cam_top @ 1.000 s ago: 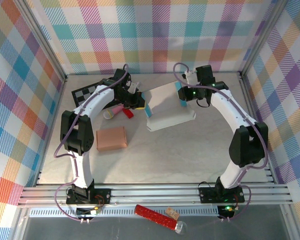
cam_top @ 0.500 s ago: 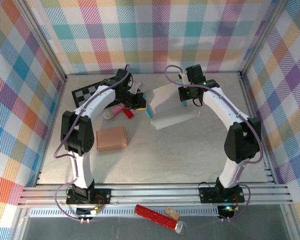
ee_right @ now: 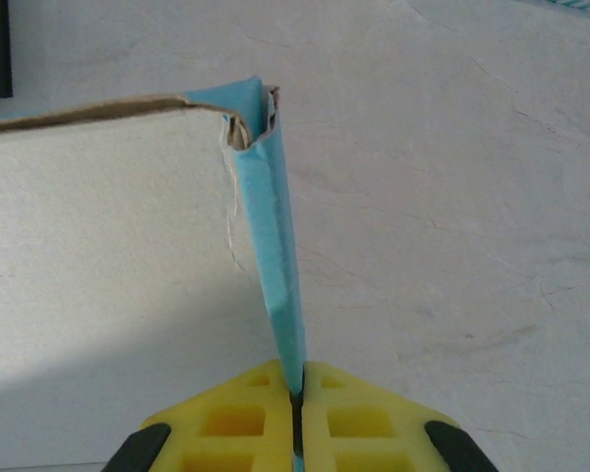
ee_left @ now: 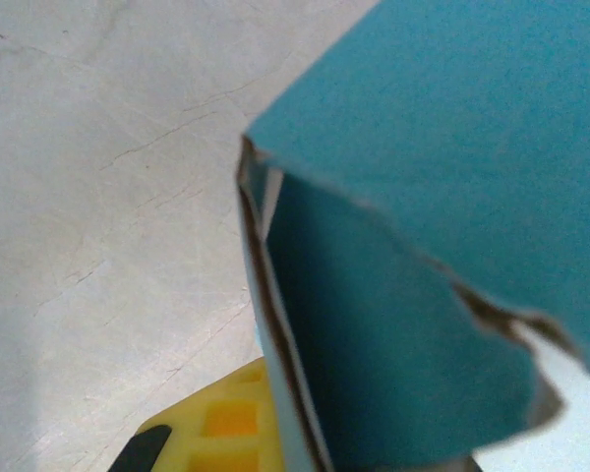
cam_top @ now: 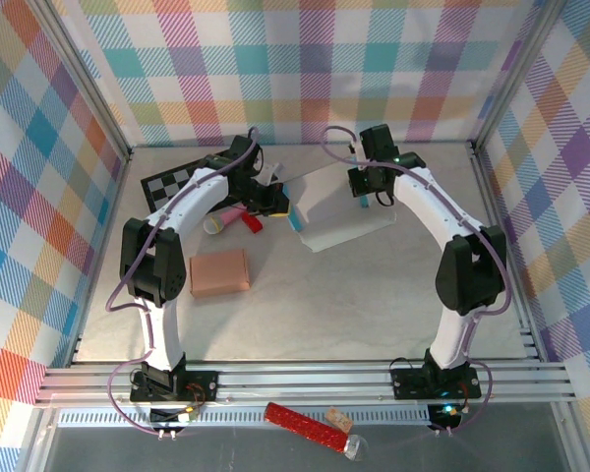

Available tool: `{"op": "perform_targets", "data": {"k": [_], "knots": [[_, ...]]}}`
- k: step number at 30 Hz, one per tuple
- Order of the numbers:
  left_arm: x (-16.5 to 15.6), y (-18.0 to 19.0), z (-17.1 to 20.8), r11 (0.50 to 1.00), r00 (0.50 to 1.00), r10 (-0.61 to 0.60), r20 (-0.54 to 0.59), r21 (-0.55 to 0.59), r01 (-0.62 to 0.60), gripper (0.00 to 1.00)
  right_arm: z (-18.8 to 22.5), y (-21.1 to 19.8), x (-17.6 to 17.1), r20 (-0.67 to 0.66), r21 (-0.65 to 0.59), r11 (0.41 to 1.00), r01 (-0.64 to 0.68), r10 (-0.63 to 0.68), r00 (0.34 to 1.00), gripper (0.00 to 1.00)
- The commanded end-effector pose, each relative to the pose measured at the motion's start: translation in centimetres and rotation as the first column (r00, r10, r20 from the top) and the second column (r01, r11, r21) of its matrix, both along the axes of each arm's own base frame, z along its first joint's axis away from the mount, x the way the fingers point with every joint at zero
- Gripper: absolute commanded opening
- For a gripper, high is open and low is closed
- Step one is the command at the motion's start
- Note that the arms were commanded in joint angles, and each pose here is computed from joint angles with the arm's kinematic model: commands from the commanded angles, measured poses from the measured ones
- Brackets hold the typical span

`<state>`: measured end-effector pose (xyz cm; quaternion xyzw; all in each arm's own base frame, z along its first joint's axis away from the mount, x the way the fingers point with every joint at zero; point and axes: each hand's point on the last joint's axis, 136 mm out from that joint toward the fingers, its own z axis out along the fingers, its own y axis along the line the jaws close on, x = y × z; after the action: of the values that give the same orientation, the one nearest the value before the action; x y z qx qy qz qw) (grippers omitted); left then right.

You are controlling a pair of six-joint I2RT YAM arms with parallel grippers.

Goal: Fold the paper box

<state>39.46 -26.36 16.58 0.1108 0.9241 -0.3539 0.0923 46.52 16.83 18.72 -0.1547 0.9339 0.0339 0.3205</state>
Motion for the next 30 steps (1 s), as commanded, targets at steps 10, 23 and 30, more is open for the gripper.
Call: {"op": "perform_targets", "data": {"k": [10,23,30], "knots": [[-0.4,-0.5,2.6,0.999,0.998,-0.039,0.056,-0.033,0.04,0.0,-0.3,-0.1,0.8,-0.035,-0.008,1.0,0.014,-0.014,0.999,0.19],[-0.2,-0.5,2.4,0.999,0.998,-0.026,0.054,-0.027,0.027,0.0,-0.1,-2.6,1.3,-0.007,-0.073,0.983,0.167,-0.168,0.986,0.0],[0.2,-0.9,3.0,0.999,0.998,-0.012,0.058,-0.038,0.014,0.0,-0.3,-5.3,0.2,0.03,-0.261,0.888,0.38,-0.386,0.922,0.0]]}}
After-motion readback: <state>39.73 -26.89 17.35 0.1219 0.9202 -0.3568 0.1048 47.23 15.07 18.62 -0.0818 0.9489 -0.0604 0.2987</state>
